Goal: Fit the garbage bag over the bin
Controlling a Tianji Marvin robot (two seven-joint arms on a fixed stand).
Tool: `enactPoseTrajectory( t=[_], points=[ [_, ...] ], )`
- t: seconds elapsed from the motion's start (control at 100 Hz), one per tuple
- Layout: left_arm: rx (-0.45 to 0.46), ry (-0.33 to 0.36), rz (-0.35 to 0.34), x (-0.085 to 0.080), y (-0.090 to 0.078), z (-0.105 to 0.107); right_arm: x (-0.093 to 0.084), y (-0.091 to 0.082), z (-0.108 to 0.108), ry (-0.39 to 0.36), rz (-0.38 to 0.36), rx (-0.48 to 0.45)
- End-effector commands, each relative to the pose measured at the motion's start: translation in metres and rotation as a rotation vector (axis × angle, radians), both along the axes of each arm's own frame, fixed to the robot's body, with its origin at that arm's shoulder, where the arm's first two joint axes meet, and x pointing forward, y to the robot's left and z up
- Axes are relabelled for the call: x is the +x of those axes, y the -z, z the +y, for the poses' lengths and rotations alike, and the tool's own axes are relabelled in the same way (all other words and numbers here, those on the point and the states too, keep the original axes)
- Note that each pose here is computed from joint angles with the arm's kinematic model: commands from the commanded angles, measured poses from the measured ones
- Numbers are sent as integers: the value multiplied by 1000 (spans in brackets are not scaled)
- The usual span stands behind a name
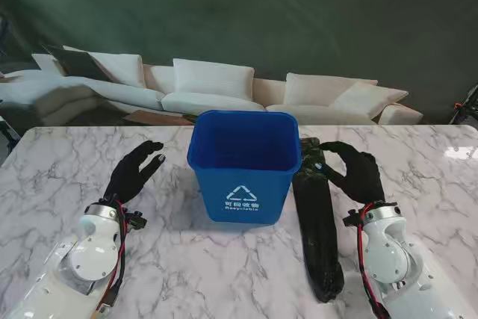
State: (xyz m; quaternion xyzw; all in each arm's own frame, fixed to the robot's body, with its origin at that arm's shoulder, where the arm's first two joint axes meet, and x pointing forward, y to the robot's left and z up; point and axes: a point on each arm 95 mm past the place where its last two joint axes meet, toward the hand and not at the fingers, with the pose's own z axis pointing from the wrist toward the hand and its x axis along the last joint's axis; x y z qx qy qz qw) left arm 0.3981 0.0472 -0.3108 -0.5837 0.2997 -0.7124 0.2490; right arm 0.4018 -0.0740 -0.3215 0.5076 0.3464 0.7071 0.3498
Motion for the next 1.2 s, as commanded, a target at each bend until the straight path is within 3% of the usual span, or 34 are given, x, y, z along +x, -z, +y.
enactPoseTrajectory(
  t=[0.0,0.35,0.47,0.54,0.68,0.9,1.01,1.19],
  points=[
    [-2,11,9,1,1,-2,-1,3,1,0,8,1],
    [3,13,7,1,1,-2,-5,2,-3,12,4,-13],
    [-1,11,0,2,0,0,-8,-1,-7,32,4,-59],
    [-3,9,-3,2,0,2,-10,-7,-12,41,41,-89],
    [-11,0,-3,4,0,4,-7,-17,-34,42,110,-258],
    [-6,-8,0,6,2,3,7,-16,-64,19,236,-569],
    [-5,-1,8,7,2,0,17,-14,-69,1,284,-643],
    [11,11,13,8,3,-4,33,-7,-63,-16,362,-690]
  ],
)
